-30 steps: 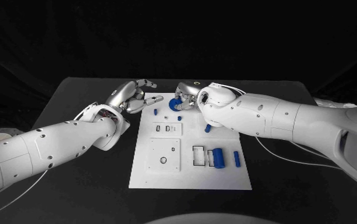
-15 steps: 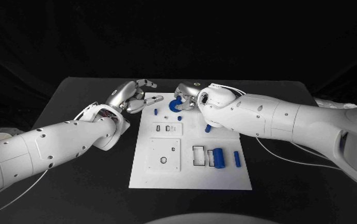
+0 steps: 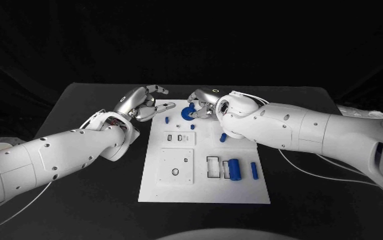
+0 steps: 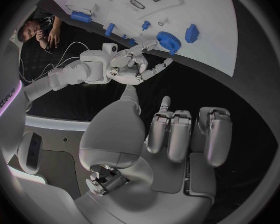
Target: Assemble the parts on the task board
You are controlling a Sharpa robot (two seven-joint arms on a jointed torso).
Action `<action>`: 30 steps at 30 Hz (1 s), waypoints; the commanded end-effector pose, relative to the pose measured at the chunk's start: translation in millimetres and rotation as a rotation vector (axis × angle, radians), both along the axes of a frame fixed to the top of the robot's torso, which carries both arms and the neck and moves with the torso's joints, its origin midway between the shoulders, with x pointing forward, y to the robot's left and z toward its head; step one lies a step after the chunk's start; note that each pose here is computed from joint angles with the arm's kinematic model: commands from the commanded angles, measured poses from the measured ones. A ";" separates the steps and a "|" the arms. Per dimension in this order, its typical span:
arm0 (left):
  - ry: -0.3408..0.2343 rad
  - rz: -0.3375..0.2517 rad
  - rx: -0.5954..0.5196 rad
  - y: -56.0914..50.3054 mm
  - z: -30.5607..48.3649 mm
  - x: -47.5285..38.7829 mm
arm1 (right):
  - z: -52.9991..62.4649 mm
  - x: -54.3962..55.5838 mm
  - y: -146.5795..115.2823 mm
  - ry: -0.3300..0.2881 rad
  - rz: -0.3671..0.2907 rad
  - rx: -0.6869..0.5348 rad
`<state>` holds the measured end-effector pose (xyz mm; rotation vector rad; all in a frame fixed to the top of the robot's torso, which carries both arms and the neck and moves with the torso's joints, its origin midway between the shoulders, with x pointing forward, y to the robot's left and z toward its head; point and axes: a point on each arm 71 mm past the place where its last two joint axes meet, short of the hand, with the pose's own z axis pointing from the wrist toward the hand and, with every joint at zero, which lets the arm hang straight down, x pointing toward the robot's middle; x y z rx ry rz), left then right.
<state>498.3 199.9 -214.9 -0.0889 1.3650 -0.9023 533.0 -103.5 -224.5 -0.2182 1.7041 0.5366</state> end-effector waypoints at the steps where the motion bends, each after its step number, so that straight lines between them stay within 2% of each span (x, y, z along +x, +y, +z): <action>1: -0.011 -0.007 0.000 -1.3 1.5 -0.1 | 8.6 -3.7 -6.1 -0.032 -0.013 0.165; 5: -0.012 -0.004 0.001 0.1 1.3 0.1 | 22.1 -8.8 -23.1 -0.018 -0.038 0.273; 9: -0.012 -0.003 0.003 0.2 0.9 0.6 | 42.9 -16.2 -52.7 0.043 -0.048 0.337; 15: -0.011 -0.005 0.006 -1.6 -1.0 2.5 | 58.5 -31.9 -98.2 0.078 -0.041 0.347; 20: -0.009 -0.008 0.008 -2.8 -3.5 3.0 | 59.6 -41.0 -129.4 0.069 -0.057 0.313; 30: -0.006 -0.010 0.012 -2.5 -7.3 3.1 | 44.5 -52.0 -186.4 0.058 -0.153 0.166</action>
